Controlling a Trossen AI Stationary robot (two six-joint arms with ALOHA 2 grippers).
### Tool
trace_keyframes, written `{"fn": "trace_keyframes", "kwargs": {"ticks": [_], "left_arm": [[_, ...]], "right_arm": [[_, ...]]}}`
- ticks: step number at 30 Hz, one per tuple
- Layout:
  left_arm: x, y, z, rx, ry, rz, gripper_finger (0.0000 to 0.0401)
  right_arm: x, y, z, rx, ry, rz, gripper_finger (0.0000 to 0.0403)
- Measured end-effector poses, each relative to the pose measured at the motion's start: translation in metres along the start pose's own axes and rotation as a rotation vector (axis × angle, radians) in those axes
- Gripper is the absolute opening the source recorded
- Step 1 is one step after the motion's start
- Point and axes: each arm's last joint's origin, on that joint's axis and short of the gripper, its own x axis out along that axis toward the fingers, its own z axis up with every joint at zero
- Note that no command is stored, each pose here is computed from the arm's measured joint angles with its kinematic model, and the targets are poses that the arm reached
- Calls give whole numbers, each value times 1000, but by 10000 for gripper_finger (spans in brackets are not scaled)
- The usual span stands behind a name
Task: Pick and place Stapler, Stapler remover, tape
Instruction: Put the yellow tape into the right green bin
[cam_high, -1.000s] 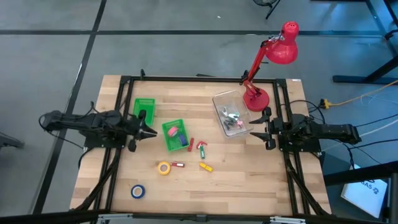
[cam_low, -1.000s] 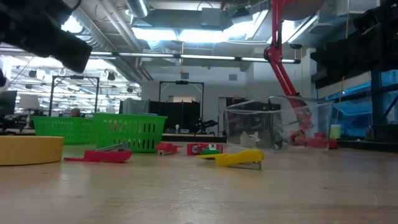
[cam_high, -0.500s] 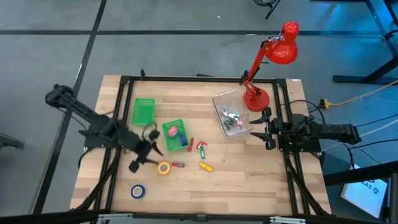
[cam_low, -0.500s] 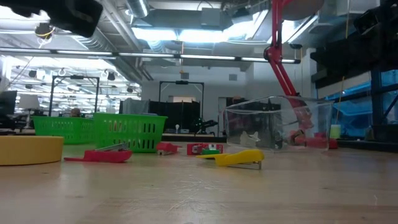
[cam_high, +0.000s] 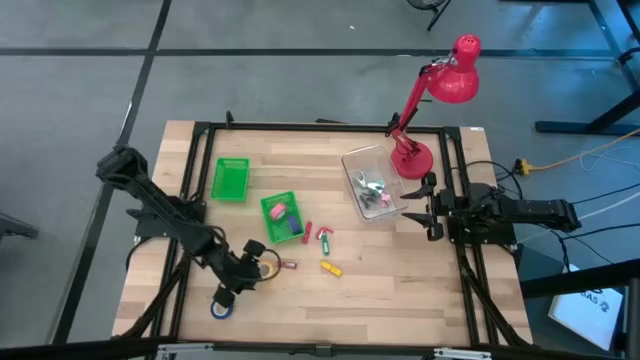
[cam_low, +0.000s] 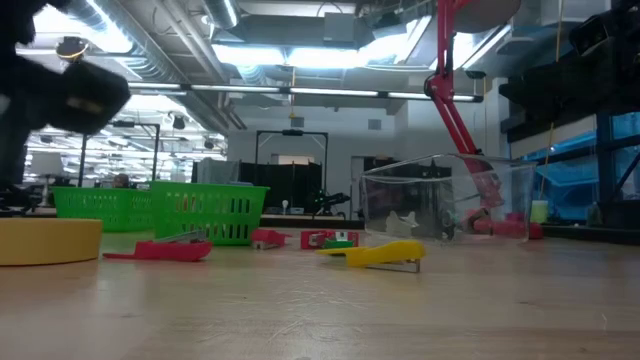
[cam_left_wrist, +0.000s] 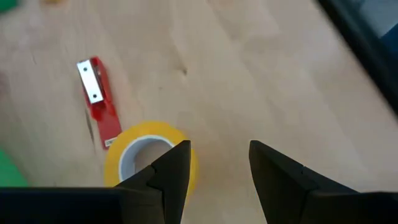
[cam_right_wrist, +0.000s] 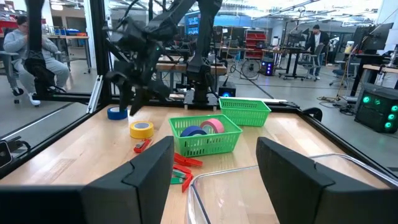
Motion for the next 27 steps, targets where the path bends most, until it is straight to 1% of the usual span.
{"fn": "trace_keyframes", "kwargs": {"ticks": [4, 14, 22, 27], "left_arm": [[13, 4, 1, -13, 44, 37, 161], [31, 4, 0, -26, 93, 63, 157], [33, 5, -4, -104, 126, 92, 137], [29, 7, -7, -162, 141, 113, 130]], "right_arm": [[0, 0, 0, 1, 0, 0, 232], [0, 0, 0, 1, 0, 0, 232], [0, 0, 0, 0, 0, 0, 232], [0, 0, 0, 0, 0, 0, 232]]}}
